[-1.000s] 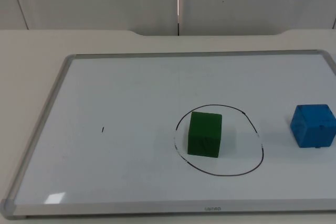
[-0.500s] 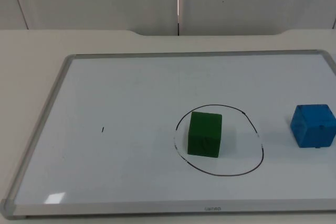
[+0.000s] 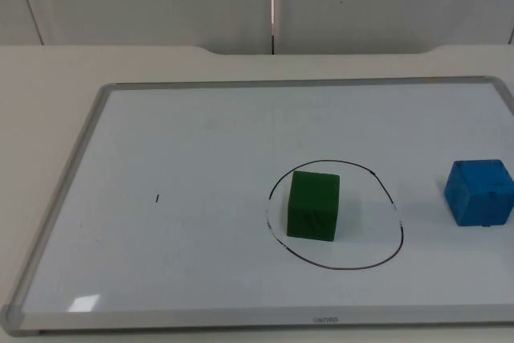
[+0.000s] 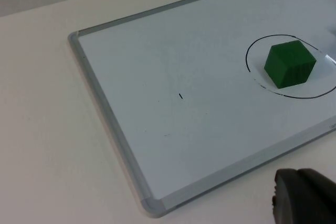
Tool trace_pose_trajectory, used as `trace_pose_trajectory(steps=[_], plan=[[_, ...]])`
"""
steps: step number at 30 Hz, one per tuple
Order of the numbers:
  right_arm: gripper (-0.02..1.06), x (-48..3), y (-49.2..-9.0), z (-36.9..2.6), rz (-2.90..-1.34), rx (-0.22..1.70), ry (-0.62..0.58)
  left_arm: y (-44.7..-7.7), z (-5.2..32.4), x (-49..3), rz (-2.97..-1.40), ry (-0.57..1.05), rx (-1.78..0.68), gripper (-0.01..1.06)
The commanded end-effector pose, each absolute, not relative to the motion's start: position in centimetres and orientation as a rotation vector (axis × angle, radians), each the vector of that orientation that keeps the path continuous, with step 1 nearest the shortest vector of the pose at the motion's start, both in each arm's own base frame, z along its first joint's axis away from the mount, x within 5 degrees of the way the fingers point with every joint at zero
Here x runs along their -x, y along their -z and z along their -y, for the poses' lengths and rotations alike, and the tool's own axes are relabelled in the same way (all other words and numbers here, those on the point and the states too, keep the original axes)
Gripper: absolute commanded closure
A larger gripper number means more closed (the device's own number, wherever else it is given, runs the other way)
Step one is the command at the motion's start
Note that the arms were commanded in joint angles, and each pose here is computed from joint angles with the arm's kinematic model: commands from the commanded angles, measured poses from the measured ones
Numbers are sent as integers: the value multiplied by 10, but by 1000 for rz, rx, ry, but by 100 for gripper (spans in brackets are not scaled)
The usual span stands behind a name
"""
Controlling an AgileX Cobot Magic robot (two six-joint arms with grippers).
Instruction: Push the two cubes into the marked area.
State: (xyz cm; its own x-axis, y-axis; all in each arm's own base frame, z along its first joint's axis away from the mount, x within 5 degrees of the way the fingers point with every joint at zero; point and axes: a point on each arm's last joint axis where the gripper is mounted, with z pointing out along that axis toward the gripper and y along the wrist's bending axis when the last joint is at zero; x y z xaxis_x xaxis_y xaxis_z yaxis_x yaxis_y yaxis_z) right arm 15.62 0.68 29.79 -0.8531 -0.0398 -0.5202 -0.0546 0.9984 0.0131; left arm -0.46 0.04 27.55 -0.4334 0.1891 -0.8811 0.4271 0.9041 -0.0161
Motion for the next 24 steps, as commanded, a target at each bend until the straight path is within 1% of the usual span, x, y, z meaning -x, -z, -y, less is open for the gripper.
trace_pose_trajectory(steps=[1, 3, 4, 5, 9, 10, 12, 14, 15, 16, 21, 22, 24], plan=[[18, -171, -298, -7, -2588, 67, -38, -274, -1, 5, -2029, 278, -441, 105], [30, -188, -294, -8, -2612, 68, -36, -274, -1, 5, -2029, 278, -441, 105], [41, -201, -289, -8, -2629, 67, -35, -274, -1, 5, -2029, 278, -441, 105], [41, -201, -289, -8, -2629, 67, -35, -274, -1, 5, -2029, 278, -441, 105], [75, -230, -271, -9, -2679, 66, -34, -274, -1, 5, -2029, 278, -441, 105], [75, -230, -271, -9, -2679, 66, -34, -274, -1, 5, -2029, 278, -441, 105], [93, -244, -258, -9, -2681, 65, -31, -274, -1, 5, -2029, 278, -441, 105], [105, -256, -242, -10, -2711, 62, -32, -274, -1, 5, -2029, 278, -441, 105], [105, -262, -233, -10, -2736, 62, -31, -274, -1, 5, -2029, 278, -441, 105], [105, -262, -233, -10, -2736, 62, -31, -274, -1, 5, -2029, 278, -441, 105], [105, -284, -185, -10, -2850, 59, -31, -274, -1, 5, -2029, 278, -441, 105], [105, -284, -185, -10, -2850, 59, -31, -274, -1, 5, -2029, 278, -441, 105], [105, -291, -169, -10, -2875, 58, -30, -274, -1, 5, -2029, 278, -441, 105]])
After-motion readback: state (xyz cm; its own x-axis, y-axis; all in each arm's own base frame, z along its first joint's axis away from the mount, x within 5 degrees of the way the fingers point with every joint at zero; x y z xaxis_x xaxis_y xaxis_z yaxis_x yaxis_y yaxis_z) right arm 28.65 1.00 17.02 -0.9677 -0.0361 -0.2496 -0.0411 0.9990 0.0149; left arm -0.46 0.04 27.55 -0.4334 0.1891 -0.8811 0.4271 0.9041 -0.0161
